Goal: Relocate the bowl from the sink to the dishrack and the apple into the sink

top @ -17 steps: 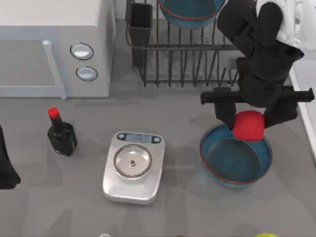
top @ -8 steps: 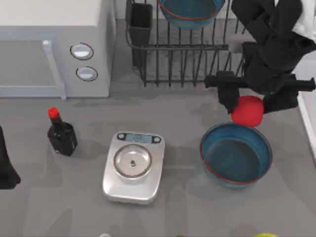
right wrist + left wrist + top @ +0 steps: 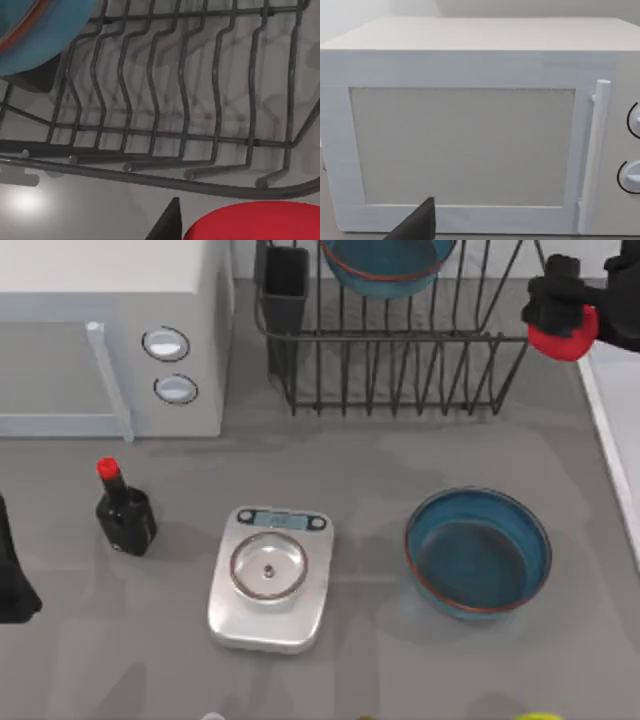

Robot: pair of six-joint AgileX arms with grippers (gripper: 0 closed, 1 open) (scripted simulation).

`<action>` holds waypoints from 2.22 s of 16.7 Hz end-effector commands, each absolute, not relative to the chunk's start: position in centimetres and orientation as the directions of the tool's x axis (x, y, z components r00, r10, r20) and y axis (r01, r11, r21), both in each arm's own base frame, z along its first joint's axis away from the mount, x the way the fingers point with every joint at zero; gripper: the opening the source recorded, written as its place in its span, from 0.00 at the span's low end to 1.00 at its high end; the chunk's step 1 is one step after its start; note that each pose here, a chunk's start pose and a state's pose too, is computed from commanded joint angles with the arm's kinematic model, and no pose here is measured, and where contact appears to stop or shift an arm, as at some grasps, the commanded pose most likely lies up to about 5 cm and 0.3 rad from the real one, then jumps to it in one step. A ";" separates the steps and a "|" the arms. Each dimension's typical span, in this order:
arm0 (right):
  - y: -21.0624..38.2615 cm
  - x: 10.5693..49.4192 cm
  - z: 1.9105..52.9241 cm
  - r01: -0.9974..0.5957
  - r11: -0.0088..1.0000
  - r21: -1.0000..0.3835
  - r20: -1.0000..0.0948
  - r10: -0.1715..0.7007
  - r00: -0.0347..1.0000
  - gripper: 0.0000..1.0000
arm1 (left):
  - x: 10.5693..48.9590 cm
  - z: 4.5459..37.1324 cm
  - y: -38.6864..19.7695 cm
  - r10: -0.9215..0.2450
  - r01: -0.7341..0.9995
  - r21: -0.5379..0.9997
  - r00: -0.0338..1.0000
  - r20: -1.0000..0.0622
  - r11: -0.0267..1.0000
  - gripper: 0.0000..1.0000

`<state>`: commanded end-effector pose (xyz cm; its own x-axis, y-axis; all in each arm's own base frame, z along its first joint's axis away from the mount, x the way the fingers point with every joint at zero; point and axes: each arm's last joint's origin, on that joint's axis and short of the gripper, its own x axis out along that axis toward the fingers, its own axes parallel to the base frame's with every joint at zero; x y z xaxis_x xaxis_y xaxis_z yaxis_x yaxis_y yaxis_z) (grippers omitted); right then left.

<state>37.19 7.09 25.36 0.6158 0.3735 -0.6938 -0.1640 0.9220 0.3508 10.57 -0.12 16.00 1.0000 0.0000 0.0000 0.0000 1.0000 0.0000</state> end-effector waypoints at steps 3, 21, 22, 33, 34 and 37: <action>1.8 37.5 25.9 -0.237 0.921 0.310 -0.476 0.366 0.800 0.00 | 10.6 16.0 -0.1 0.000 0.000 0.000 1.000 0.000 1.000 1.00; -13.6 26.7 20.9 0.010 1.000 0.000 0.000 -0.010 1.000 0.00 | 10.6 16.0 -0.1 0.000 0.000 0.000 1.000 0.000 1.000 1.00; -13.6 26.9 20.8 0.006 1.000 0.005 -0.004 -0.006 1.000 0.00 | 10.6 16.0 -0.1 0.000 0.000 0.000 1.000 0.000 1.000 1.00; -14.5 28.1 12.8 0.008 1.000 0.001 -0.001 -0.008 1.000 0.00 | 10.6 16.0 -0.1 0.000 0.000 0.000 1.000 0.000 1.000 1.00; -14.5 28.1 11.7 0.008 1.000 0.000 -0.001 -0.008 1.000 0.00 | 10.6 16.0 -0.1 0.000 0.000 0.000 1.000 0.000 1.000 1.00; -14.2 27.6 8.7 0.009 1.000 0.000 0.000 -0.009 1.000 0.00 | 10.6 16.0 -0.1 0.000 0.000 0.000 1.000 0.000 1.000 1.00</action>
